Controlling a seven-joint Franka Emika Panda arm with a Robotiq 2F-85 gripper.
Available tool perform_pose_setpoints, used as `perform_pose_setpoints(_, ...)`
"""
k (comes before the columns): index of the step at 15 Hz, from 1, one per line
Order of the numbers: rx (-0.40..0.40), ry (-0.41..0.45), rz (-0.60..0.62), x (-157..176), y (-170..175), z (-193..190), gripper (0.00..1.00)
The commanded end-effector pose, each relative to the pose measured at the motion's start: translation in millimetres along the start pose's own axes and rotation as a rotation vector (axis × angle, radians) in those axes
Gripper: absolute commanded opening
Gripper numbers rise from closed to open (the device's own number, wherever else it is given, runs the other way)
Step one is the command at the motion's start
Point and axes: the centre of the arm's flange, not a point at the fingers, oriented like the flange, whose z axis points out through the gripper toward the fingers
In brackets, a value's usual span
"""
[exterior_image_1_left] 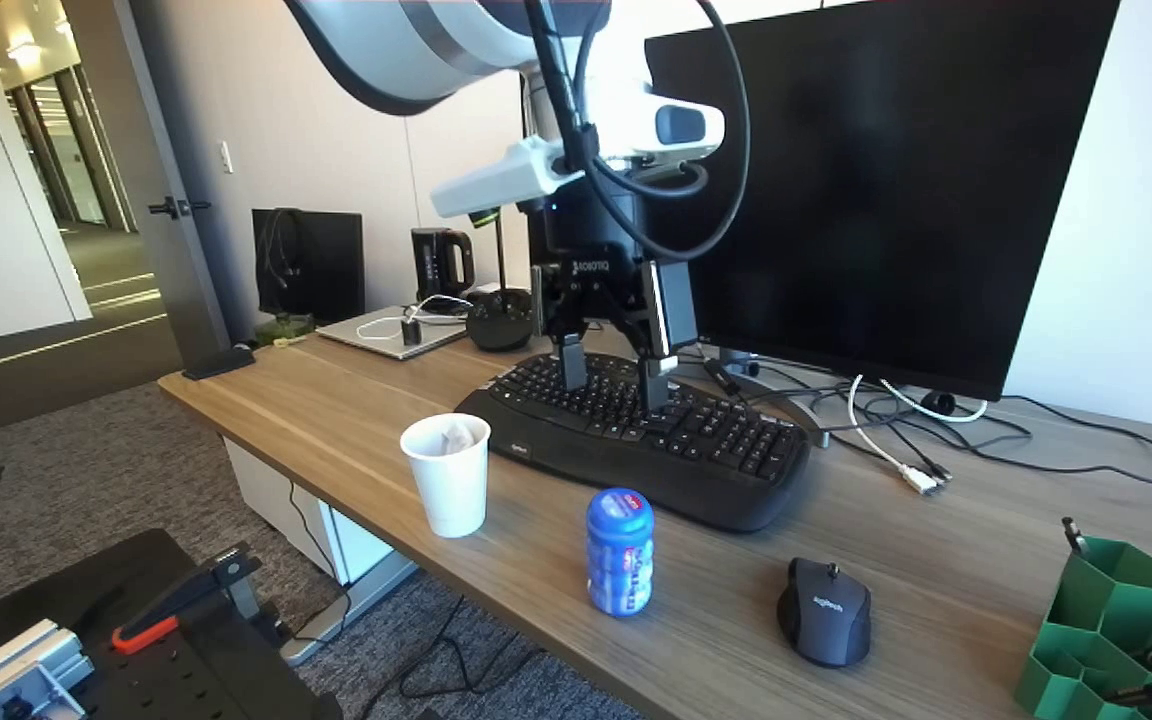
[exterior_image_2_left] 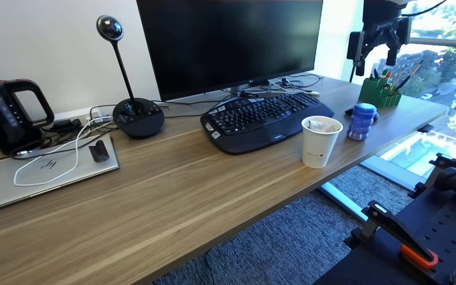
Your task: Move the bottle to the left
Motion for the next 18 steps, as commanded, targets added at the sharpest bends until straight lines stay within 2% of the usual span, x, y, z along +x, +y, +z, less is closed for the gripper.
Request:
perform_pose_setpoints(1,-0.055,-0.037,0.098,-12,9,-4,1.0)
perform_pose_setpoints(3,-0.039,-0.062,0.083,-13,11,1,1.0)
perform_pose_setpoints(7,0.02,-0.074,-0.04,-21,11,1,1.0)
perform_pose_setpoints(13,0.095,-0.038,-0.196,-30,11,-15,1.0)
perform_pose_setpoints(15,0.122,-0.03,-0.214,-36,11,-24,1.0)
perform_pose_setpoints(16,0.084,-0.046,-0.184,-20,7,-9,1.0)
perform_pose_setpoints(18,0.097,-0.035,-0.197,-25,7,-17,1.0)
